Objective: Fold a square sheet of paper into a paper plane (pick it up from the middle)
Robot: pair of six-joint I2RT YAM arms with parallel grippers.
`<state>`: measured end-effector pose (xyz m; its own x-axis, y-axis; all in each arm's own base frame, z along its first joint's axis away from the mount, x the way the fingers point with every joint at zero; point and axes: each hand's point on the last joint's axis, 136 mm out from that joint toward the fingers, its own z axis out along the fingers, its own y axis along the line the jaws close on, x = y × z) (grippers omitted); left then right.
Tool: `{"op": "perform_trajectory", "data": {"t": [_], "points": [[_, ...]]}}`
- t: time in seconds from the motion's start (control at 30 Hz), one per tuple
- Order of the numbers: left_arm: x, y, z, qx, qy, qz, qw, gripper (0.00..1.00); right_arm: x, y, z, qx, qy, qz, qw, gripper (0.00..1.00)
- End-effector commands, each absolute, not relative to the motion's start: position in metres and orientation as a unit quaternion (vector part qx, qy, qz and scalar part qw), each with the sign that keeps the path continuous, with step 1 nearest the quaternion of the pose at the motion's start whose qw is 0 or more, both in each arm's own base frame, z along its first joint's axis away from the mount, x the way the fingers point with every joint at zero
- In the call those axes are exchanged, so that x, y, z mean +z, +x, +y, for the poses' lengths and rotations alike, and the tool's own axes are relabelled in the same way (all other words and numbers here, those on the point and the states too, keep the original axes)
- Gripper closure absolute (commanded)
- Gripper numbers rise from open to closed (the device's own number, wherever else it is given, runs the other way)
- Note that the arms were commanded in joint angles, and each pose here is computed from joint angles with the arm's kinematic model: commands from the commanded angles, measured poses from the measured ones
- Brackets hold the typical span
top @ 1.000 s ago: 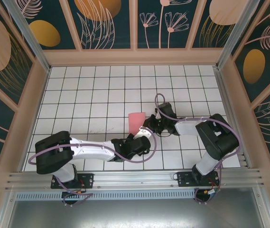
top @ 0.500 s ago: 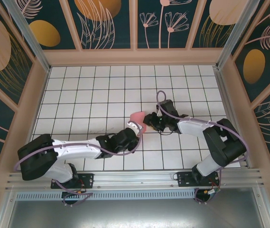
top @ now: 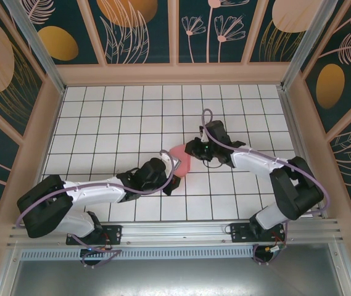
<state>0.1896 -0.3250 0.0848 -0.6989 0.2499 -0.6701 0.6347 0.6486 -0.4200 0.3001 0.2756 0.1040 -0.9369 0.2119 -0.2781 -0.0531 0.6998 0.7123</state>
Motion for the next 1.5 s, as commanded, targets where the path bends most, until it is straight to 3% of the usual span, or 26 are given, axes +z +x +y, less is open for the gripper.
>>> {"op": "perform_trajectory", "data": {"t": [0.0,0.67,1.47], "points": [[0.090,0.186,-0.331,-0.362,0.257,0.851,0.281,1.00,0.103,0.302,0.294,0.385,0.008,0.909,0.161,0.82],[0.071,0.195,-0.327,-0.363,0.235,0.872,0.228,1.00,0.007,0.305,0.287,0.267,-0.059,0.957,0.101,0.84],[0.036,0.246,-0.297,-0.260,0.174,0.924,0.221,1.00,-0.005,0.299,0.283,0.247,-0.063,0.962,0.093,0.84]]}}
